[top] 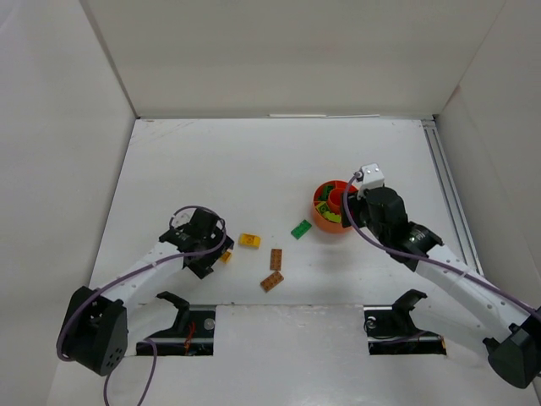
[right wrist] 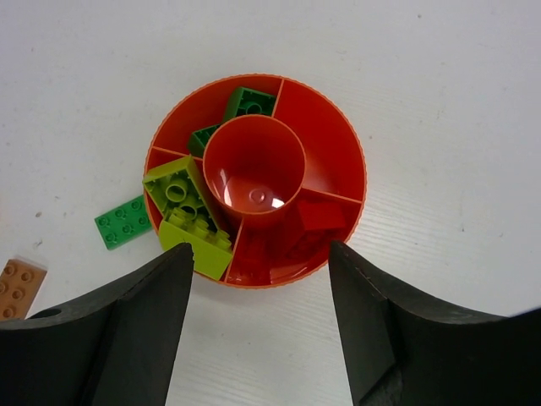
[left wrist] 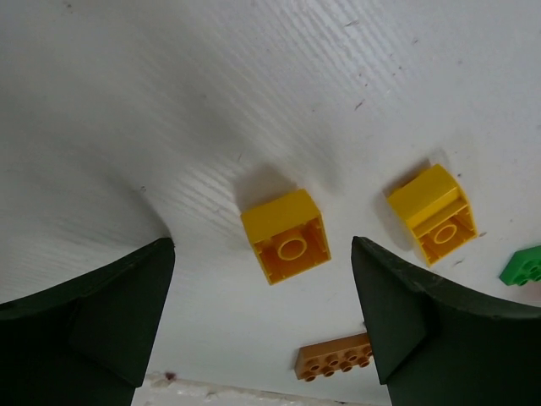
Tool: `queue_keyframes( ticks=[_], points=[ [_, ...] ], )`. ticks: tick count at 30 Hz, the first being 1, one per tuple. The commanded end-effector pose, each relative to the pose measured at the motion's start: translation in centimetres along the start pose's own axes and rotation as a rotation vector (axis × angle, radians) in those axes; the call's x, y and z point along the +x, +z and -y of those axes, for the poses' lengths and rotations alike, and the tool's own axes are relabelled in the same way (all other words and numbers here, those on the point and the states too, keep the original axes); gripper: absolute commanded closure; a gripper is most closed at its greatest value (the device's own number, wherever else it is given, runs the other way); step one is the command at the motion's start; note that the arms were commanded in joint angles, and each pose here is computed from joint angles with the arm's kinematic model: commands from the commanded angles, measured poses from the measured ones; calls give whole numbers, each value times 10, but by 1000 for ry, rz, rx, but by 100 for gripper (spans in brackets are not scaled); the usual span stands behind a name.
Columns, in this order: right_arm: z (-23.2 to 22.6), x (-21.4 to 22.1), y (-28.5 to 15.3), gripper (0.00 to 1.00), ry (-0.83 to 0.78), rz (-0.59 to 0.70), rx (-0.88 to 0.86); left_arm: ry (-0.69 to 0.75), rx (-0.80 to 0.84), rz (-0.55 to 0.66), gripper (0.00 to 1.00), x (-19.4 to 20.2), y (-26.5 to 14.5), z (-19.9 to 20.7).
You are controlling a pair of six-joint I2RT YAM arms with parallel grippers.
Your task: Sort the legos into containers by color
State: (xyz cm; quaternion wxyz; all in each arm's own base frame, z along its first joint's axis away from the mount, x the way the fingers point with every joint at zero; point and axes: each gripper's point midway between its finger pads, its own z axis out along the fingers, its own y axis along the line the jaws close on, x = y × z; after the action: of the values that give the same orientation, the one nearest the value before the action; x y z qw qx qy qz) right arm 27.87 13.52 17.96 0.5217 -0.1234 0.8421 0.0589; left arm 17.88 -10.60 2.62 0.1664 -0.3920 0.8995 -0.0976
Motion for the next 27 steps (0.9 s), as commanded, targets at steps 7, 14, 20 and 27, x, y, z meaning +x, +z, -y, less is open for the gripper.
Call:
queue_keyframes(
  ticks=[7,14,20,27],
  points=[
    [5,-26,-16,30,8,76,24,-22,-40,11,34,-6,14,7],
    [7,-26,-18,30,18,77,33,0,-63,-7,64,-4,16,6],
    [8,-30,-22,30,24,94,30,48,9,31,79,-14,-6,26],
    [15,-26,-26,30,23,91,63,182,176,135,79,-37,-55,79]
  ],
)
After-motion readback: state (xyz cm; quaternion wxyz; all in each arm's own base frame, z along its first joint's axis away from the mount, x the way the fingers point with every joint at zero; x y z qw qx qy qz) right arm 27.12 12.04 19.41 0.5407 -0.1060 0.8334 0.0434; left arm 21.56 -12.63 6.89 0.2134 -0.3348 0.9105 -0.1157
